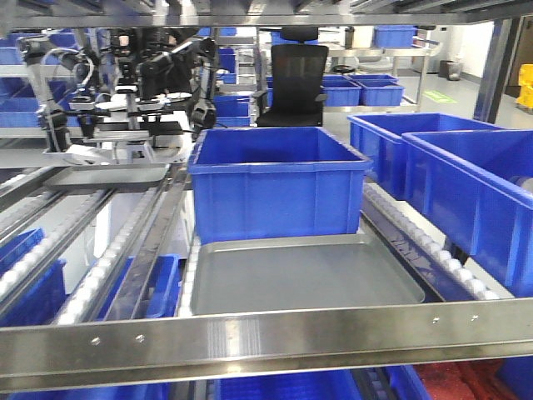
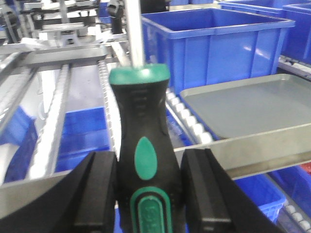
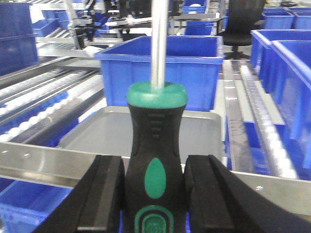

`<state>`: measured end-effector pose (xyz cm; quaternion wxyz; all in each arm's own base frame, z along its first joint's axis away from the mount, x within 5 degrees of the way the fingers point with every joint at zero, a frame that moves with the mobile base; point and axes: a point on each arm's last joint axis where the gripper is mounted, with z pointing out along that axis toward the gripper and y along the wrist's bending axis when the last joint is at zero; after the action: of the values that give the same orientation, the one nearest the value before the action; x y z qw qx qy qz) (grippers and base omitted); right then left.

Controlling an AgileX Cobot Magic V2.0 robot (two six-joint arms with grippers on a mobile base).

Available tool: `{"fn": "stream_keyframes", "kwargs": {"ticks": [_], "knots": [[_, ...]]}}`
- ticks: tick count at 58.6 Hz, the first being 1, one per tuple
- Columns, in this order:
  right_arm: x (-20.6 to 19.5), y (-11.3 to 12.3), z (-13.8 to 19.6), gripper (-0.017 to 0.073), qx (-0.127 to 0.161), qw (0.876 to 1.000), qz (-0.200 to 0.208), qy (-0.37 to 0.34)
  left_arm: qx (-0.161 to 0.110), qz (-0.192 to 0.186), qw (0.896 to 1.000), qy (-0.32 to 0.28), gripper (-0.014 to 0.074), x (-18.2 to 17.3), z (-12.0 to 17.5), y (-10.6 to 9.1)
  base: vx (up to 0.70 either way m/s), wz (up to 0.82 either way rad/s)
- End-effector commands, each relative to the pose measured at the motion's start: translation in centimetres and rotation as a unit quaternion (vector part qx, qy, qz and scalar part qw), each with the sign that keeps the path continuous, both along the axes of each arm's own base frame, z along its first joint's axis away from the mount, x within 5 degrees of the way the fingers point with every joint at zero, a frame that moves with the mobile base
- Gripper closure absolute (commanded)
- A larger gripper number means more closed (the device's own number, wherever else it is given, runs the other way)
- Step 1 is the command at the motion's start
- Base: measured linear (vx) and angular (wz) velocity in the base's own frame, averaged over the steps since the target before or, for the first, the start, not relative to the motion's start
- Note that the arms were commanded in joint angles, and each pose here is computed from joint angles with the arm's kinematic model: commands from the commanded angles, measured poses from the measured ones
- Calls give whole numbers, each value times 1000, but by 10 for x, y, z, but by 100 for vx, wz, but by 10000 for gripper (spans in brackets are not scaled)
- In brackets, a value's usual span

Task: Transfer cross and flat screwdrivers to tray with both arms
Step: 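Drive the base to the conveyor station with the grey tray, then lower both held screwdrivers toward the grey metal tray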

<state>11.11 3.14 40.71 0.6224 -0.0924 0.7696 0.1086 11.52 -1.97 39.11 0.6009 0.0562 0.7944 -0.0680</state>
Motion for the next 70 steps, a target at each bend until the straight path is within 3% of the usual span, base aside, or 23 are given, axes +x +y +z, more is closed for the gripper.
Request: {"fn": "stream_keyframes", "kwargs": {"ticks": [1, 70], "knots": [[-1, -1, 18, 567, 13, 998, -6, -61, -15, 1, 998, -64, 594, -1, 18, 0, 12, -17], [-1, -1, 18, 567, 13, 998, -6, -60, -15, 1, 998, -64, 592, -1, 18, 0, 11, 6]]}}
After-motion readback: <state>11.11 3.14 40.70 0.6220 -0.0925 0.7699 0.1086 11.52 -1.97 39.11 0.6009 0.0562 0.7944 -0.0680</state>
